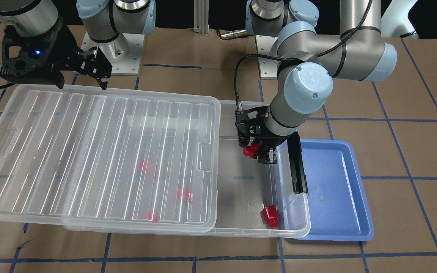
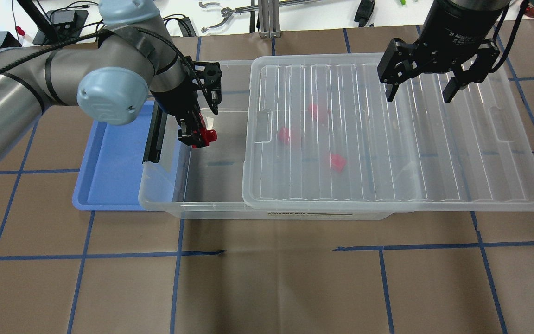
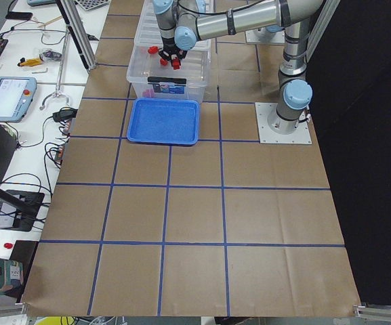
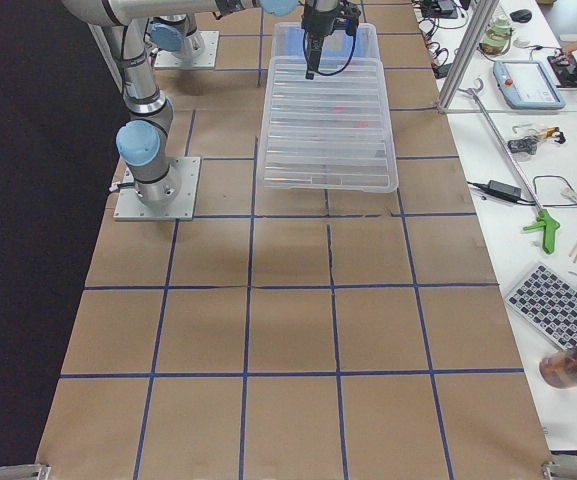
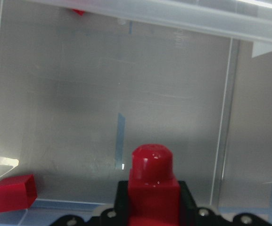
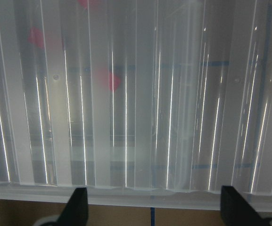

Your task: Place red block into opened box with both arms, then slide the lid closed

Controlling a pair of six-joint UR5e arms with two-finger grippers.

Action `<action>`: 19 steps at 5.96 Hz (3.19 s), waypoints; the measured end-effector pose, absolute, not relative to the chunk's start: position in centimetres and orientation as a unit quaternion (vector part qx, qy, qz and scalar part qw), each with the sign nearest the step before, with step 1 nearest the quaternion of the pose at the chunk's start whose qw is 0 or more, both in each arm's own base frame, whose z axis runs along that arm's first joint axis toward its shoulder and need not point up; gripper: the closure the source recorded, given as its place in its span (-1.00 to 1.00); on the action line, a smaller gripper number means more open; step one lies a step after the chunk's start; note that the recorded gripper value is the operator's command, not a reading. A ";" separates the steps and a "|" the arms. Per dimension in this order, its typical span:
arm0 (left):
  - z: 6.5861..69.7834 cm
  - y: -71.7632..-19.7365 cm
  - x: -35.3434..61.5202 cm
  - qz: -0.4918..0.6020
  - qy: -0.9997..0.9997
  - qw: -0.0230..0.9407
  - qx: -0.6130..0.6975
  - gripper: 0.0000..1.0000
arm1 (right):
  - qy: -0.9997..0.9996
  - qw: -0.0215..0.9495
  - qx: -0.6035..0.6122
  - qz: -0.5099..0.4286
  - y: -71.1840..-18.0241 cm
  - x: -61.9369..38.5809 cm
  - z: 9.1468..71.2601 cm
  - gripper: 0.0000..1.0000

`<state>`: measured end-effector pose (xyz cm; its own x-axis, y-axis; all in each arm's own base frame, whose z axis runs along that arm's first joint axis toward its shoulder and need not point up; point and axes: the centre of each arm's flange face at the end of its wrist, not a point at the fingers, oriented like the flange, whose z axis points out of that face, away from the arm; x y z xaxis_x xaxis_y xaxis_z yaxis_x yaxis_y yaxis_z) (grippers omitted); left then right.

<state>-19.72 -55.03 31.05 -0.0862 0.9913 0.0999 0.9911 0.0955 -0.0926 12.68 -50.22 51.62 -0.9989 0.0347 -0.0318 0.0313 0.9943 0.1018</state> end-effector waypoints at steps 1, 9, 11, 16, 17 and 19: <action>28.7 -54.5 -19.6 0.009 -0.735 0.062 -0.676 0.93 | 0.998 0.016 0.016 0.050 -50.2 12.7 51.6 -1.00; 20.8 -56.2 -19.3 0.016 -0.733 0.055 -0.677 -0.95 | 0.999 0.016 0.021 0.045 -50.5 12.6 51.5 -1.00; 26.0 -56.9 -19.2 0.011 -0.736 0.059 -0.675 -0.95 | 0.999 0.015 0.024 0.043 -50.3 12.6 51.7 -1.00; 43.6 -55.4 -18.9 -0.064 -0.763 0.092 -0.636 -0.96 | 0.998 0.019 0.035 0.048 -51.9 4.5 51.1 -1.00; 45.4 -55.0 -18.6 -0.068 -0.788 0.081 -0.606 -0.96 | 0.998 0.010 0.033 0.052 -52.3 -0.2 50.8 -1.00; 47.6 -54.0 -18.4 -0.055 -0.846 0.058 -0.527 -0.96 | 0.996 -0.020 0.035 0.074 -52.8 -9.7 48.8 -1.00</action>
